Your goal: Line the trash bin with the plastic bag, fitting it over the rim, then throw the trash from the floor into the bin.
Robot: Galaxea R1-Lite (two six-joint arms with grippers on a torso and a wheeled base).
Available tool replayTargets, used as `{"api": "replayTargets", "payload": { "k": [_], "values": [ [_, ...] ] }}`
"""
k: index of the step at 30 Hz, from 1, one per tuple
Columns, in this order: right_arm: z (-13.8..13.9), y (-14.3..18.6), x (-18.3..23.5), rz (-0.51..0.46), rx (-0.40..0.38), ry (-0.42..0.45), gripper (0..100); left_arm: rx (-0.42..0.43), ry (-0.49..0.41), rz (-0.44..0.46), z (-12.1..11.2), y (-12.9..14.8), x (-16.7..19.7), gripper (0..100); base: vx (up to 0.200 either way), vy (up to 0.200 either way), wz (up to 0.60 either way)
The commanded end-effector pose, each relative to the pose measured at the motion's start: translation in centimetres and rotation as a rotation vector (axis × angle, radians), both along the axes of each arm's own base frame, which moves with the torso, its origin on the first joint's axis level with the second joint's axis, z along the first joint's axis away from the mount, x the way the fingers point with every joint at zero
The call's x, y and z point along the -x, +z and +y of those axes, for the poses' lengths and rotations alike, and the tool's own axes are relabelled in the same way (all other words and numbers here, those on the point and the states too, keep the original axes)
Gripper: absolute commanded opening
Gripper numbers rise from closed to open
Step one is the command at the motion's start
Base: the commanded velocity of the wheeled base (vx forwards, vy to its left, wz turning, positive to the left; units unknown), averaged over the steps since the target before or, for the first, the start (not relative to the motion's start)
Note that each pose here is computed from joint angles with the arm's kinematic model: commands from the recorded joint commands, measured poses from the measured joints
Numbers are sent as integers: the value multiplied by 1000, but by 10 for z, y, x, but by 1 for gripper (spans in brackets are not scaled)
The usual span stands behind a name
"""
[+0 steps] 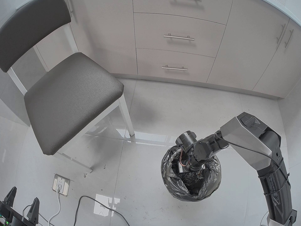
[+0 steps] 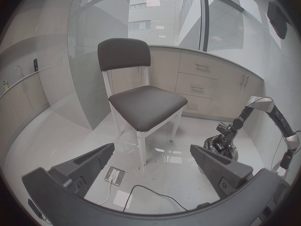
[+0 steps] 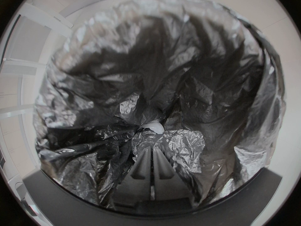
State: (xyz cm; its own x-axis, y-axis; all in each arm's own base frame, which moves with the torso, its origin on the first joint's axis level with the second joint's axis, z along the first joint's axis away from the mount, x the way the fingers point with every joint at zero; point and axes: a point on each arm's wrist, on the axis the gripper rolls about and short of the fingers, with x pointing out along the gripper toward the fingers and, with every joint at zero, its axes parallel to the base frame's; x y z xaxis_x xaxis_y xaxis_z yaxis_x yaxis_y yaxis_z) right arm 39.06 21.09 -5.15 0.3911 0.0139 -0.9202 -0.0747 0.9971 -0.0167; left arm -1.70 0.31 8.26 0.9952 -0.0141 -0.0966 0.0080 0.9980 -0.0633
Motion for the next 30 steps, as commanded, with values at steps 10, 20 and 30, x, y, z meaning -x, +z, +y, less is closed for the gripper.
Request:
{"api": "replayTargets", "payload": {
  "k": [10, 20, 30],
  "values": [
    [-6, 77, 9, -101, -60, 10, 0, 1, 1, 1, 0, 0, 0, 100, 0, 0, 0],
    [-38, 236, 68, -309, -175, 8, 0, -5, 0, 0, 0, 0, 0, 100, 0, 0, 0],
    [-95, 345, 170, -568, -293, 8, 0, 0, 1, 0, 0, 0, 0, 100, 0, 0, 0]
  ]
}}
